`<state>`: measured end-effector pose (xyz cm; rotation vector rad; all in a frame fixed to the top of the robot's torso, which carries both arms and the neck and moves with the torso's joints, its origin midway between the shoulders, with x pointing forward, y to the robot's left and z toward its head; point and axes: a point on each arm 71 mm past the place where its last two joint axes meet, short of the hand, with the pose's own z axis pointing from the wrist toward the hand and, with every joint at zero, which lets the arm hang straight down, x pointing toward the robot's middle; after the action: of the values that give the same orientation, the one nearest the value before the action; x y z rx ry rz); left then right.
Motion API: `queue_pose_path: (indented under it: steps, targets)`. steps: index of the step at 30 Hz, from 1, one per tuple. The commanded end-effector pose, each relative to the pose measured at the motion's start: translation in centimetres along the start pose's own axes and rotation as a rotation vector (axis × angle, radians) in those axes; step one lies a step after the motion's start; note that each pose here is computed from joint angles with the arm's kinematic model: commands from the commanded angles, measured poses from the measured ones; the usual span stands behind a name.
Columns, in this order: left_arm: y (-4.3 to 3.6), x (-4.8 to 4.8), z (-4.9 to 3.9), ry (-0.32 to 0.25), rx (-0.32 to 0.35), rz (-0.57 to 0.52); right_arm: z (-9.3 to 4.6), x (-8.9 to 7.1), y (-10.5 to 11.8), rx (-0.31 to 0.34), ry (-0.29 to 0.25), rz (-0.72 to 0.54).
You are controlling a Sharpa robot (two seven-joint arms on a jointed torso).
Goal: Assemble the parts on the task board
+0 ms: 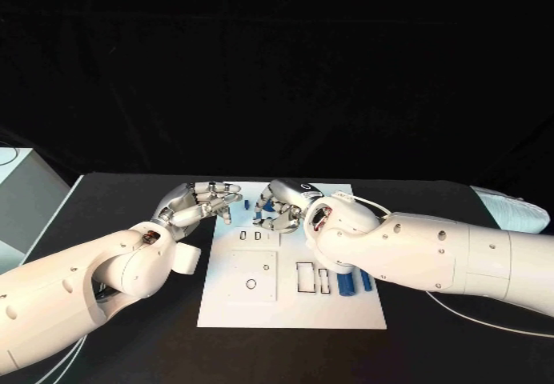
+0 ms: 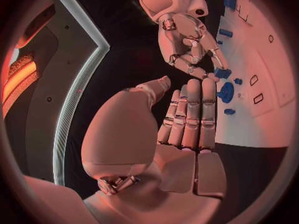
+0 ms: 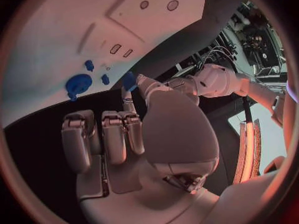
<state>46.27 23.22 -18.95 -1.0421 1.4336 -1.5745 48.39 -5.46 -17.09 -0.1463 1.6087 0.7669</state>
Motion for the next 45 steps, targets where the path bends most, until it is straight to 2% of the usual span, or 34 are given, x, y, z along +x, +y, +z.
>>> queue_pose_path:
  steps: [1,13,32,45]
  targets:
    - [-0.07,0.27,0.08,0.015,0.006,-0.005,0.0,0.8,0.3,0.039,0.016,-0.073]
    - [-0.08,0.45,0.11,0.021,0.007,-0.008,-0.3,2.8,0.5,0.084,0.025,-0.092]
    - [-0.04,0.43,0.12,0.022,0.006,-0.008,-0.6,4.2,-0.6,0.108,0.033,-0.114]
    - [0.0,0.46,0.13,0.024,0.003,-0.009,-0.6,4.4,-0.9,0.106,0.019,-0.104]
